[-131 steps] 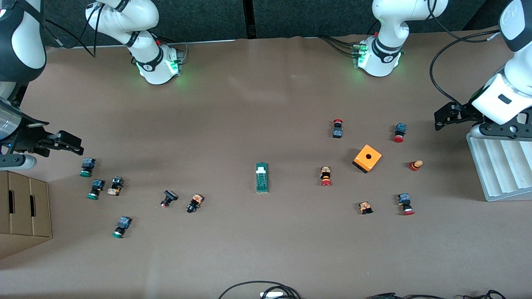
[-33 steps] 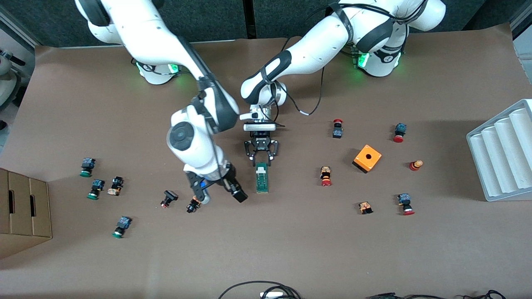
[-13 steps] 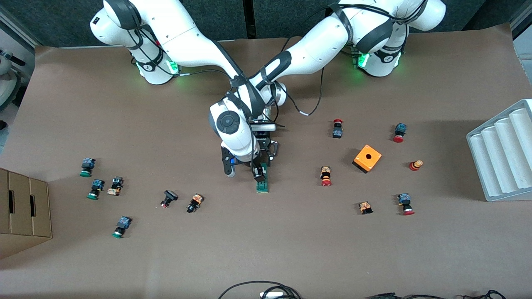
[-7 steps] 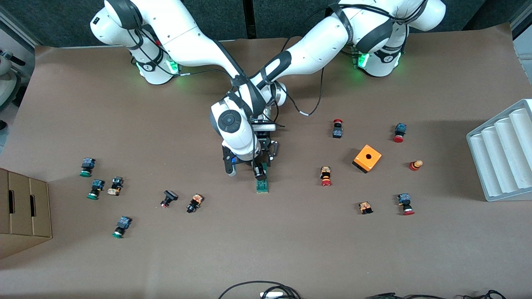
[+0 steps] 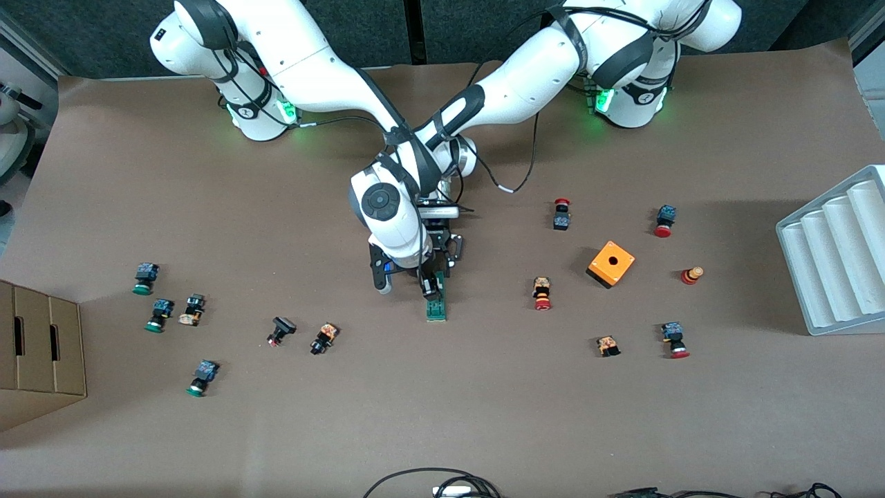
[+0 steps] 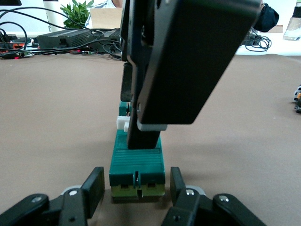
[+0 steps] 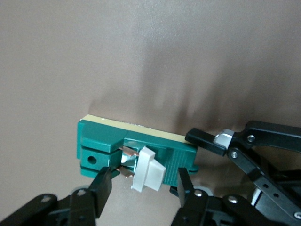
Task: Close load switch with both arms
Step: 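Close the right gripper around the white lever of the switch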
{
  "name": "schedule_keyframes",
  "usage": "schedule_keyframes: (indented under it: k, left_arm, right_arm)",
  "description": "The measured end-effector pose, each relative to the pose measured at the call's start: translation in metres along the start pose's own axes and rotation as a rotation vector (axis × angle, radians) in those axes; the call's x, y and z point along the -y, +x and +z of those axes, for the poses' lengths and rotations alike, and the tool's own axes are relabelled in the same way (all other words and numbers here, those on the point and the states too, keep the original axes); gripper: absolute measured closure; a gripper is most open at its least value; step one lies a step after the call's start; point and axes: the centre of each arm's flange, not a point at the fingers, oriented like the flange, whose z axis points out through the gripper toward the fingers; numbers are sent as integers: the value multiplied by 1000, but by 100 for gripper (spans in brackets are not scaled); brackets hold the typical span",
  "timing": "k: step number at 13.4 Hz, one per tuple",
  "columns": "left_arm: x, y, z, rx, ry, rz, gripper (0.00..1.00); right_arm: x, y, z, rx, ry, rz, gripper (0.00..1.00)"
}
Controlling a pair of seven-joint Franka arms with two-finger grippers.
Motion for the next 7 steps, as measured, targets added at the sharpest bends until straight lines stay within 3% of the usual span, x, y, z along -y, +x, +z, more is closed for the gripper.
schedule_keyframes:
  k: [6,7]
  left_arm:
    - [0,0,0,0,0,0,35]
    - [0,0,0,-1,0,0,35]
  right_arm:
    - [-1,-1,2,1,5,-3,41]
    - [-2,-2,3,1,5,-4,48]
